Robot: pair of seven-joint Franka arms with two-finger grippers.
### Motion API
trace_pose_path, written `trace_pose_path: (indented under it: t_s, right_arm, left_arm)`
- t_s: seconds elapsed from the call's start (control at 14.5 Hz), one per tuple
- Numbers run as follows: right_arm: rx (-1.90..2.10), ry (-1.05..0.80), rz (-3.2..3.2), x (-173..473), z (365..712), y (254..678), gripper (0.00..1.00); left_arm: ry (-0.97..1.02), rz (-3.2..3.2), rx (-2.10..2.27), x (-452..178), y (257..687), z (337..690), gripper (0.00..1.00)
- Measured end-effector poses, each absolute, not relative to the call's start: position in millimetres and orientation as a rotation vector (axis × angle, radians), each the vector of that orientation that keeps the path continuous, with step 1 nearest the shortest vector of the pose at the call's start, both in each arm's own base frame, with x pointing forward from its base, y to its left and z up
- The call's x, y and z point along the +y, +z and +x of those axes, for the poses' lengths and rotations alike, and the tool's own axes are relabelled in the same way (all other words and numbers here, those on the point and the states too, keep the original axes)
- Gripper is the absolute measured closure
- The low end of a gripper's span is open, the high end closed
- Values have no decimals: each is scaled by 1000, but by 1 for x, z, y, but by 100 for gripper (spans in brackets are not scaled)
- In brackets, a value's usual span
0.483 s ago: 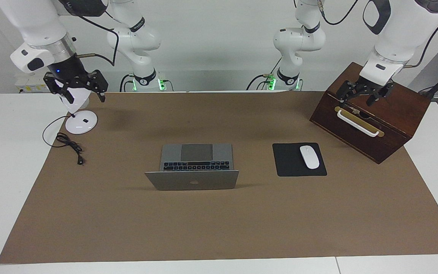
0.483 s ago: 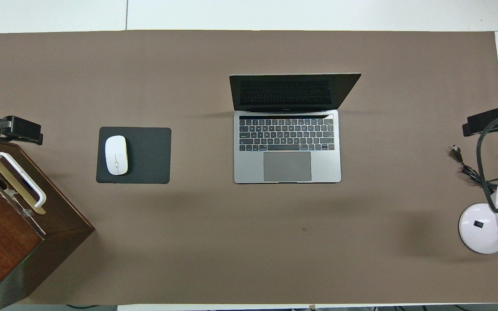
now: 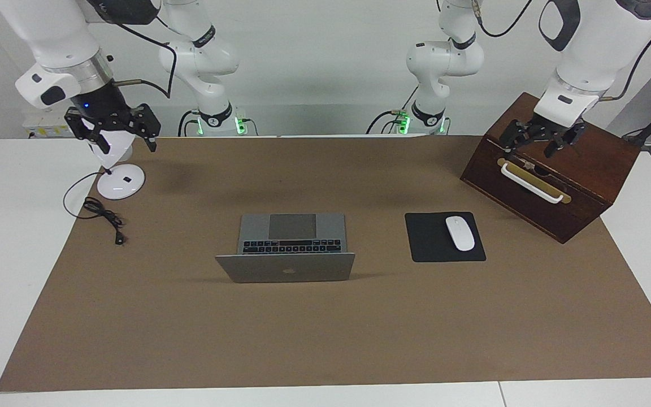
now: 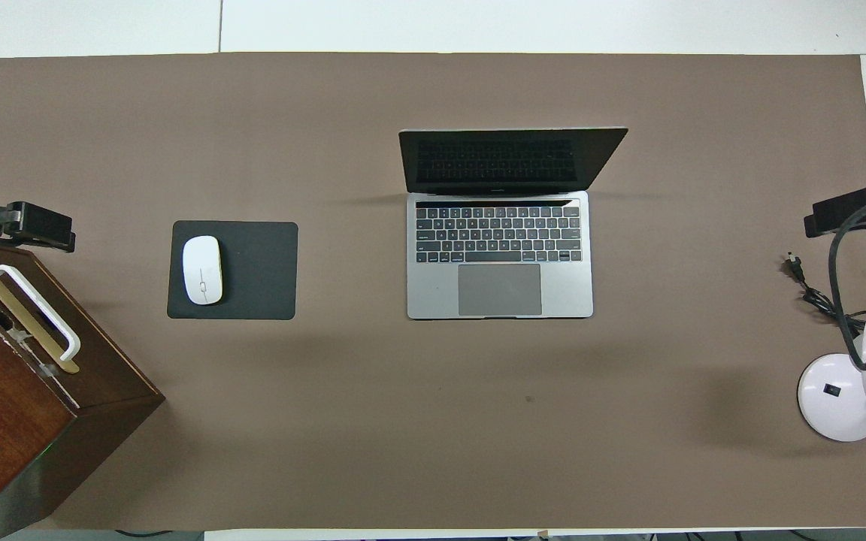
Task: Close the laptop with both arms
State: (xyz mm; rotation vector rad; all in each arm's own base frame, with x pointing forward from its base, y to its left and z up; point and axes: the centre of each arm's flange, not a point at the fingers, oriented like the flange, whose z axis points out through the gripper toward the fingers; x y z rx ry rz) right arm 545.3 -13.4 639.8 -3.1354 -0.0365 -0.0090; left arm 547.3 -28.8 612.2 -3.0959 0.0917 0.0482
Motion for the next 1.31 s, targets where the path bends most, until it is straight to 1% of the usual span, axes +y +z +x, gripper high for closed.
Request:
trace_pose_path:
  t_s: [0.21, 0.48, 0.76, 0.83, 0.9, 0.97, 1.03, 1.1, 1.17, 1.24, 1.31]
  right_arm:
    - [-30, -23, -3135, -16, 546, 640, 0]
    - [-28, -239, -3130, -16, 562, 650, 0]
    - [-30, -342, -3118, -15, 585, 641, 0]
    - [-30, -368, -3115, -15, 594, 637, 7]
    - [-31, -397, -3111, -15, 605, 633, 18]
    - [-34, -425, -3107, -14, 617, 628, 30]
    - [-37, -448, -3104, -13, 627, 622, 30]
    - [-39, -467, -3101, -12, 638, 617, 34]
    - [-42, -481, -3096, -10, 647, 613, 47]
    - [-48, -491, -3090, -7, 655, 611, 58]
    - [-55, -500, -3085, -5, 661, 610, 69]
  left_arm:
    - [48, -3096, 92, -29, 612, 547, 0]
    - [48, -3096, 94, -30, 612, 547, 0]
    - [48, -3096, 96, -30, 612, 547, 0]
    - [48, -3096, 96, -30, 612, 547, 0]
    - [49, -3096, 96, -30, 612, 547, 8]
    - [49, -3096, 96, -30, 612, 547, 19]
    - [48, -3096, 94, -30, 612, 547, 32]
    - [47, -3098, 92, -29, 612, 548, 45]
    - [43, -3100, 90, -28, 612, 548, 56]
    - [39, -3103, 89, -29, 612, 548, 70]
    - [38, -3111, 89, -29, 612, 548, 81]
